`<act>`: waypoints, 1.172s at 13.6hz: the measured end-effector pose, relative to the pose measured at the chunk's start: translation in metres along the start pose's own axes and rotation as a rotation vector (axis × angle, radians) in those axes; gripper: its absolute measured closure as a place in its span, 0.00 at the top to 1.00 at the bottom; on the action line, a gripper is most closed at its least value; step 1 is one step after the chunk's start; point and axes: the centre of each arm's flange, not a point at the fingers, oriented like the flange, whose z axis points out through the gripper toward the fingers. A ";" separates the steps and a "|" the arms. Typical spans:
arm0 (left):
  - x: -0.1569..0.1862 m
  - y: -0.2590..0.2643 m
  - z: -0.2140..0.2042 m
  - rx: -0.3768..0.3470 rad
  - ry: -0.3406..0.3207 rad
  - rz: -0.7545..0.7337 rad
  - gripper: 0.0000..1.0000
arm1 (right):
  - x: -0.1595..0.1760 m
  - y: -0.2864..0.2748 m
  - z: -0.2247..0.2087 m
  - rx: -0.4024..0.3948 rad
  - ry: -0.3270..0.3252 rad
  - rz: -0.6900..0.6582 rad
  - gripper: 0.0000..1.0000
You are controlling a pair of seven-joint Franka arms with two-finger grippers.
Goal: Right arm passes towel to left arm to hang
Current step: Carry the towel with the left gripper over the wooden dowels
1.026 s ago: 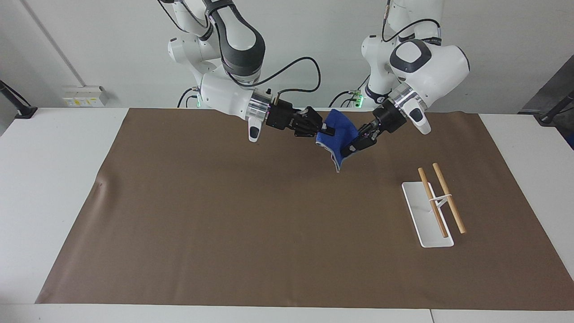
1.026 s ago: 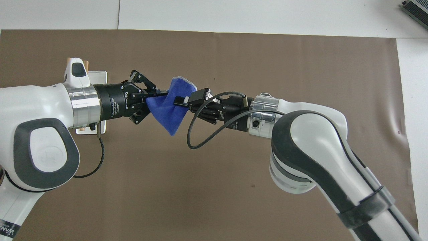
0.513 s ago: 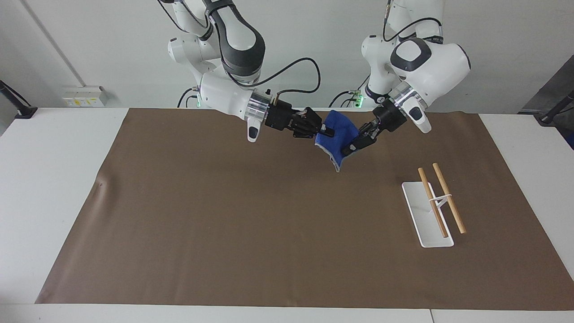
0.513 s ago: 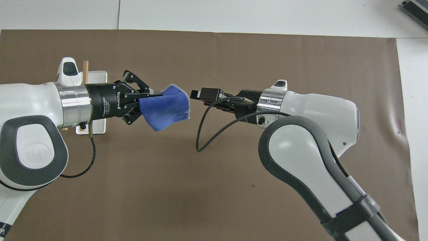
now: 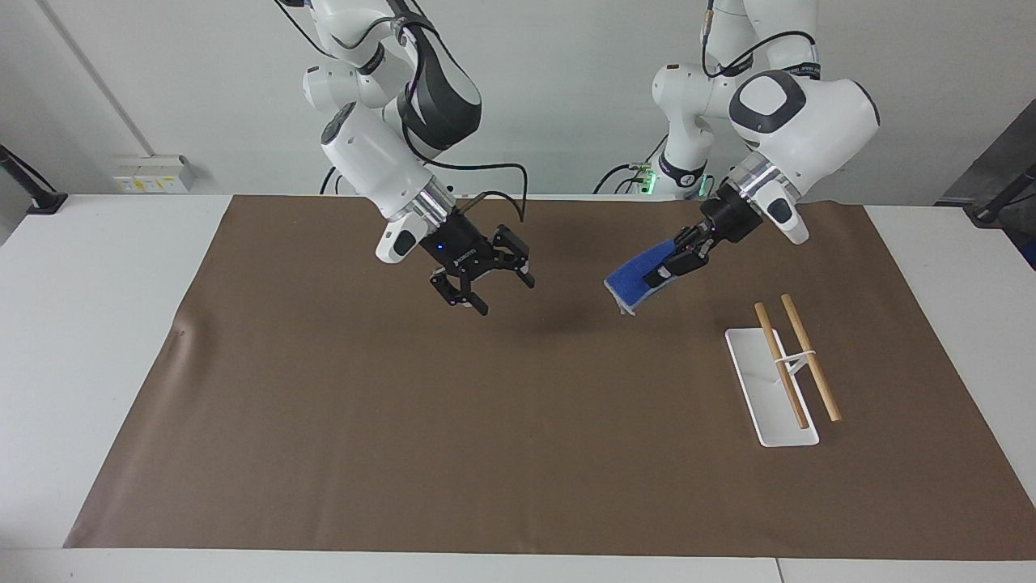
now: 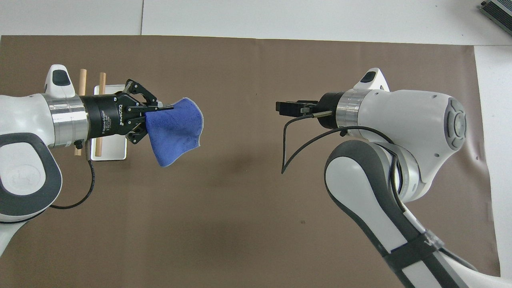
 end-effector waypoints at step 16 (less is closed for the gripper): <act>0.158 -0.007 -0.041 -0.285 0.157 -0.404 0.02 | 0.002 0.071 -0.138 -0.436 -0.191 0.147 1.00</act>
